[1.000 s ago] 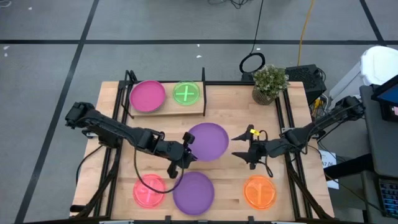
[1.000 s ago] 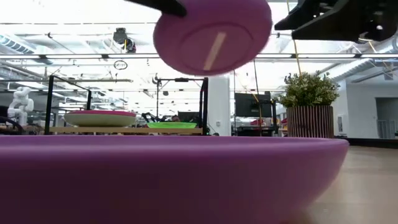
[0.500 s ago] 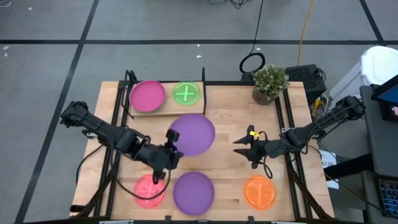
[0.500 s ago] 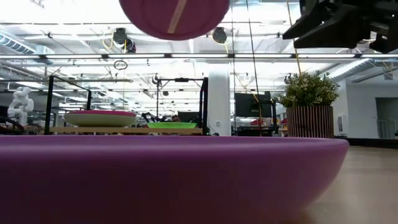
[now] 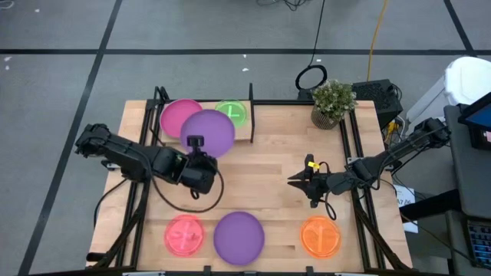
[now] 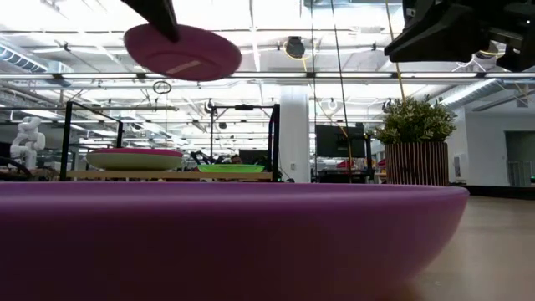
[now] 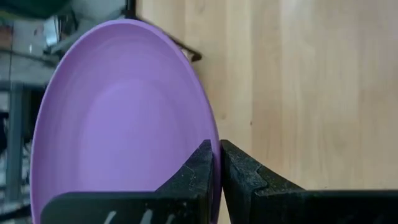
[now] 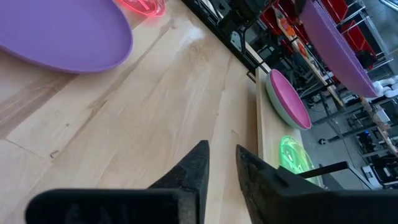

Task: Place and stack plates onto a shelf
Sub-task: Stack the top purple plate into the pink plate on the shelf

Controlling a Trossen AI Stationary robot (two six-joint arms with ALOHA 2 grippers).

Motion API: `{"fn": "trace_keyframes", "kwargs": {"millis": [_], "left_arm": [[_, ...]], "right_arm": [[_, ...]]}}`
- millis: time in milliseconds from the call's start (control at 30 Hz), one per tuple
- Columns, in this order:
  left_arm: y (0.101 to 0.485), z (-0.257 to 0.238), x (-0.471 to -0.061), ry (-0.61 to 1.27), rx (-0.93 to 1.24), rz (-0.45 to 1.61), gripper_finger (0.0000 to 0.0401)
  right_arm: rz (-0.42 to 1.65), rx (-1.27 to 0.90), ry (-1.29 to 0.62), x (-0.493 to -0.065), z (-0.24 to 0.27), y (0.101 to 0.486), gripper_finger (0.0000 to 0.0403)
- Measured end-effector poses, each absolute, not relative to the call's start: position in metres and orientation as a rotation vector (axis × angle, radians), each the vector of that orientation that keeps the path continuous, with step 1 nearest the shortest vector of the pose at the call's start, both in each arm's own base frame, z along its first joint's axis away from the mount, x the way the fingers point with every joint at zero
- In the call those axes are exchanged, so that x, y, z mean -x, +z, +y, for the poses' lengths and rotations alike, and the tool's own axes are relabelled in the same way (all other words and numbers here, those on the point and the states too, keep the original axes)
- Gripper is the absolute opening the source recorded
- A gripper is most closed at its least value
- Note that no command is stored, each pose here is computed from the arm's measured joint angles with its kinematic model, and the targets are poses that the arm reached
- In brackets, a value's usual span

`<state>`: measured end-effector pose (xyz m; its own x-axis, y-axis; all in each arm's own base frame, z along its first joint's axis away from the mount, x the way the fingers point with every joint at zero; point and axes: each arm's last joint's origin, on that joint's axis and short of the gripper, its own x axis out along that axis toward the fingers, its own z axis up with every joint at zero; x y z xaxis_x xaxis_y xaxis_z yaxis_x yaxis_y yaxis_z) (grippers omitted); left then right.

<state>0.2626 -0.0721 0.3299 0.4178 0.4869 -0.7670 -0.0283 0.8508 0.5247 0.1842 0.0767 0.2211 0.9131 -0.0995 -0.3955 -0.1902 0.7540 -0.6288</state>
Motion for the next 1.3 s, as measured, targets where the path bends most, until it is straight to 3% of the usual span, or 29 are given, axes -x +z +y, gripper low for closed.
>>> {"fn": "trace_keyframes", "kwargs": {"millis": [333, 667, 1300], "left_arm": [[0.333, -0.037, -0.252, 0.594, -0.384, 1.115, 0.0026], [0.297, 0.011, -0.226, 0.812, -0.25, 1.132, 0.0026], [0.241, 0.061, -0.232, 0.808, -0.21, 1.097, 0.0026]], "right_arm": [[0.427, 0.721, 0.052, -0.184, 0.077, 0.221, 0.0044], [0.427, 0.72, 0.051, -0.184, 0.077, 0.221, 0.0022], [0.427, 0.72, 0.05, -0.184, 0.076, 0.221, 0.0005]]}}
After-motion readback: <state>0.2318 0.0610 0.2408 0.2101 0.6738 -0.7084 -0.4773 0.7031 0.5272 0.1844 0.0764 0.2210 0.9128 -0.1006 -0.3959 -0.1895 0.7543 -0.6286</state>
